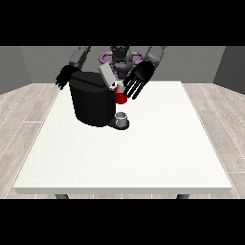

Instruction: Insert the coffee pod into the coffee machine and close the lid

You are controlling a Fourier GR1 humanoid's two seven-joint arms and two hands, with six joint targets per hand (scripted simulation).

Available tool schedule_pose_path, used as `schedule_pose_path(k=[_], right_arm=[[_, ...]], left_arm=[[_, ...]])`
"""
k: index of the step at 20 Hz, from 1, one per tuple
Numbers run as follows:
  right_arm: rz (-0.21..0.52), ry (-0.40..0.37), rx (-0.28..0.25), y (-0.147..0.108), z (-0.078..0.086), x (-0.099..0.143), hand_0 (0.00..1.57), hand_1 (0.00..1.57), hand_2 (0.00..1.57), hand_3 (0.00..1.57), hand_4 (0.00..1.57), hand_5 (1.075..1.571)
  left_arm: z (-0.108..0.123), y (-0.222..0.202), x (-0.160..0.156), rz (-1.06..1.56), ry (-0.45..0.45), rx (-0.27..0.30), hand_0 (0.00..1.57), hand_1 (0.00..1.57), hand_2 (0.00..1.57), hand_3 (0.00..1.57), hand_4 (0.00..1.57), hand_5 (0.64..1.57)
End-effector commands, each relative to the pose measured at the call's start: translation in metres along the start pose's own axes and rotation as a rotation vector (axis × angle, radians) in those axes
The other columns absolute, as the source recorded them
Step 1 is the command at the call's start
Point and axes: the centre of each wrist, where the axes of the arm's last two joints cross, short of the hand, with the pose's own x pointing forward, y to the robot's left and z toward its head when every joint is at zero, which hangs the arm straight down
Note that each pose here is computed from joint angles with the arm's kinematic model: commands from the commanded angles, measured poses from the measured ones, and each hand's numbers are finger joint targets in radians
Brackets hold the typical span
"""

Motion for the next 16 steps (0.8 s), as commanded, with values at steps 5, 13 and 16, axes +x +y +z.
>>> schedule_pose_path(k=[5,13,16], right_arm=[[0.022,0.049,-0.028,-0.003,0.006,-0.011,0.0,0.0,0.0,0.0,0.35,1.571],[0.013,0.095,-0.077,-0.032,0.015,-0.036,0.0,0.0,0.0,0.0,0.41,1.571],[-0.009,0.165,-0.114,-0.035,0.031,-0.056,0.0,0.0,0.0,0.0,0.38,1.571]], left_arm=[[0.005,0.009,-0.009,-0.017,0.014,-0.017,0.0,0.0,0.0,0.0,0.0,1.571],[0.005,-0.025,-0.002,0.014,-0.008,-0.049,0.0,0.0,0.0,0.0,0.0,1.571],[0.004,-0.079,0.011,0.149,0.007,-0.128,0.0,0.0,0.0,0.0,0.0,1.571]])
